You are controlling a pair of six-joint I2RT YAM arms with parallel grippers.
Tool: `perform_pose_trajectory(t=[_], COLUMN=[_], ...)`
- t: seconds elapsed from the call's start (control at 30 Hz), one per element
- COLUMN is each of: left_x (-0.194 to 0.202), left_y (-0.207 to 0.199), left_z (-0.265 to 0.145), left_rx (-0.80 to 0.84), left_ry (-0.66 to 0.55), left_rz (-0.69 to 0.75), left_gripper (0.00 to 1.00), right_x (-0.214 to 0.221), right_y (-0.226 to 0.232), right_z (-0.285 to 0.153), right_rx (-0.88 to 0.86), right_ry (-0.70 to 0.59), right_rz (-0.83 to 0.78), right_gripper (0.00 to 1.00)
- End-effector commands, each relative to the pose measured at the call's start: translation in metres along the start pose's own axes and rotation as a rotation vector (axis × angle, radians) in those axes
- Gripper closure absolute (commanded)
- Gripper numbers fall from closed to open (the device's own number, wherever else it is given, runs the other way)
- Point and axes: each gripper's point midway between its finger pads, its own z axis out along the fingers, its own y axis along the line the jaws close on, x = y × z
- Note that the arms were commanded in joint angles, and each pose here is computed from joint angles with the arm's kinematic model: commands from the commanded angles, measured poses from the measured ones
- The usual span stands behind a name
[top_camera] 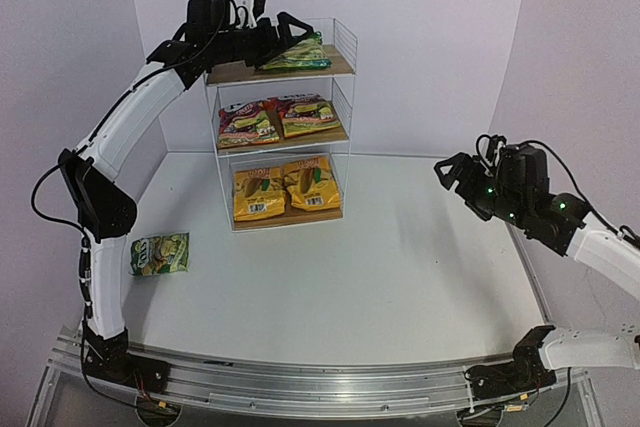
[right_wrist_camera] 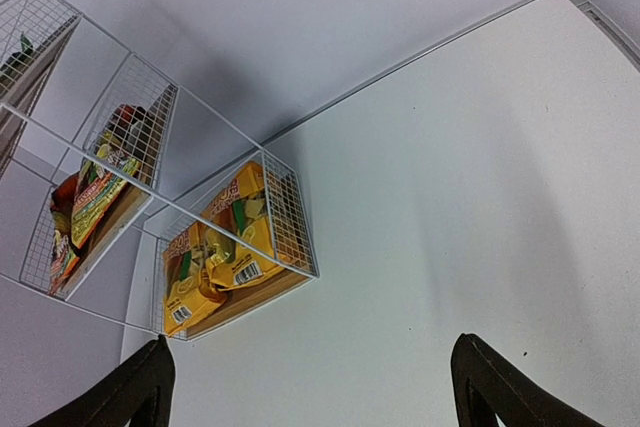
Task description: Place and organize the candy bags onto the shelf
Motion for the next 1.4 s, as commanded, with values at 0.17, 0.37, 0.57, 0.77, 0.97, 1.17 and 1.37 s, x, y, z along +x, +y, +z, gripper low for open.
perform_pose_trajectory(t=[0.17, 0.37, 0.57, 0.77, 0.97, 1.17, 1.37], left_x=[0.028, 0.034, 0.03, 0.022, 0.031, 0.033, 0.024], left_y=[0.003, 0.005, 0.011, 0.02, 0.024, 0.024, 0.026], left_z=[0.029, 0.037, 0.043, 0.049, 0.06, 0.066, 0.062], left_rx=[0.113, 0.14, 0.126, 0.102, 0.141, 0.168, 0.157], left_ry=[0.075, 0.083, 0.047, -0.006, 0.003, 0.0, -0.025], left_rz=[-0.067, -0.075, -0.06, -0.04, -0.054, -0.067, -0.058], left_gripper=[0.0, 0.0, 0.0, 0.0, 0.0, 0.0, 0.0], right_x=[-0.005, -0.006, -0.005, -0.005, -0.006, -0.004, -0.003], right_y=[-0.01, -0.014, -0.015, -0.02, -0.027, -0.031, -0.034], right_z=[-0.008, -0.012, -0.014, -0.018, -0.025, -0.027, -0.028], right_rx=[0.027, 0.036, 0.042, 0.063, 0.085, 0.096, 0.106], right_ry=[-0.044, -0.054, -0.049, -0.049, -0.063, -0.06, -0.056], right_rz=[0.018, 0.021, 0.02, 0.02, 0.021, 0.024, 0.026], right_gripper=[0.08, 0.08, 0.08, 0.08, 0.08, 0.08, 0.08])
